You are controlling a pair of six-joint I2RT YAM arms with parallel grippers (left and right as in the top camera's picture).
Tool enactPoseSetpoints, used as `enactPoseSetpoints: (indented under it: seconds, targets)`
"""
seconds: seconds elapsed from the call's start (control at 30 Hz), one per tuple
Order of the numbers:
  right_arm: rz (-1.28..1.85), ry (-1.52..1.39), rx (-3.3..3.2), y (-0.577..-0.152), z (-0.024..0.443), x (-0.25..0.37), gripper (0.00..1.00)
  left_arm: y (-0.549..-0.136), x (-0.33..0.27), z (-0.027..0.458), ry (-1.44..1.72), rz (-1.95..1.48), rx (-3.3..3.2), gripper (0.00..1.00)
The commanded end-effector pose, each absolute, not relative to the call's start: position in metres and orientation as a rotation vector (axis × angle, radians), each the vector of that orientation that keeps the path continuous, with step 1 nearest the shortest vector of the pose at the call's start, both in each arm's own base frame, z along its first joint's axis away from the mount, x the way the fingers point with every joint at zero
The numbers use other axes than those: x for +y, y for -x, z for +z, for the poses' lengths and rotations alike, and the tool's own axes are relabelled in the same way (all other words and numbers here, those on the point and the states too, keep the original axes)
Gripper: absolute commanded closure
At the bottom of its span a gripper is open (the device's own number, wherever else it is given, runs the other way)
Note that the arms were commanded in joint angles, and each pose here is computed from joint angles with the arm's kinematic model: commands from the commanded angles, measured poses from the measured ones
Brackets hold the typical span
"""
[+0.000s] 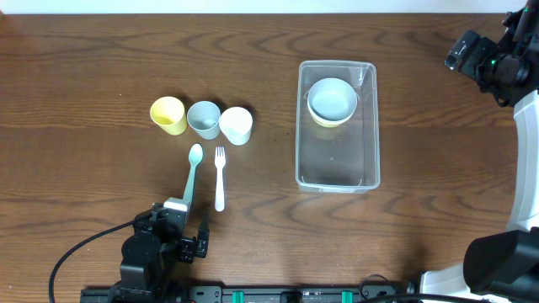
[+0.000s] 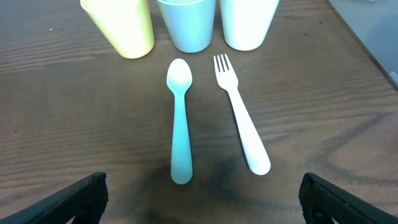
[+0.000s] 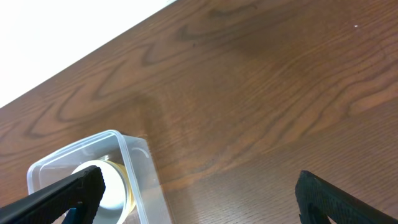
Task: Pack container
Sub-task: 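Reach left gripper to the yellow cup and grasp its rim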
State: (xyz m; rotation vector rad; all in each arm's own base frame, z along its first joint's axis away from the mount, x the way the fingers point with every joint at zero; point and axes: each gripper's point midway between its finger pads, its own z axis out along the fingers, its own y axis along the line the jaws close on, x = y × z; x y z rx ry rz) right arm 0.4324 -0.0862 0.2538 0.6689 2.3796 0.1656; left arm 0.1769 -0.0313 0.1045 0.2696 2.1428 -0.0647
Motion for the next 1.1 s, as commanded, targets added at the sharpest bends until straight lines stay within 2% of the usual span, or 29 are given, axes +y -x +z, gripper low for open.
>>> enactPoseSetpoints:
  seconds: [0.0, 0.2, 0.37, 0.6, 0.93, 1.07]
  targets:
    - [0.158, -0.676, 2.379, -0.431, 0.253, -0.091, 0.01, -0.177, -0.032, 0.106, -0.252, -0.083, 2.138, 0.02]
    - [0.158, -0.676, 2.379, -0.431, 0.253, -0.091, 0.01, -0.182, -0.036, 0.115, -0.256, -0.099, 2.092, 0.02]
    - [0.159, -0.676, 2.379, -0.431, 0.253, -0.090, 0.01, -0.195, -0.055, 0.157, -0.175, -0.291, 1.935, 0.02]
    - [0.159, -0.676, 2.379, -0.431, 0.253, -0.090, 0.01, -0.216, -0.051, 0.190, -0.013, -0.333, 2.027, 0.02]
    - [0.158, -0.676, 2.379, -0.431, 0.253, -0.091, 0.01, -0.310, -0.065, 0.244, -0.137, -0.231, 2.463, 0.02]
    - [0.158, -0.676, 2.379, -0.431, 0.253, -0.091, 0.01, -0.344, -0.075, 0.245, -0.184, -0.249, 2.567, 0.02]
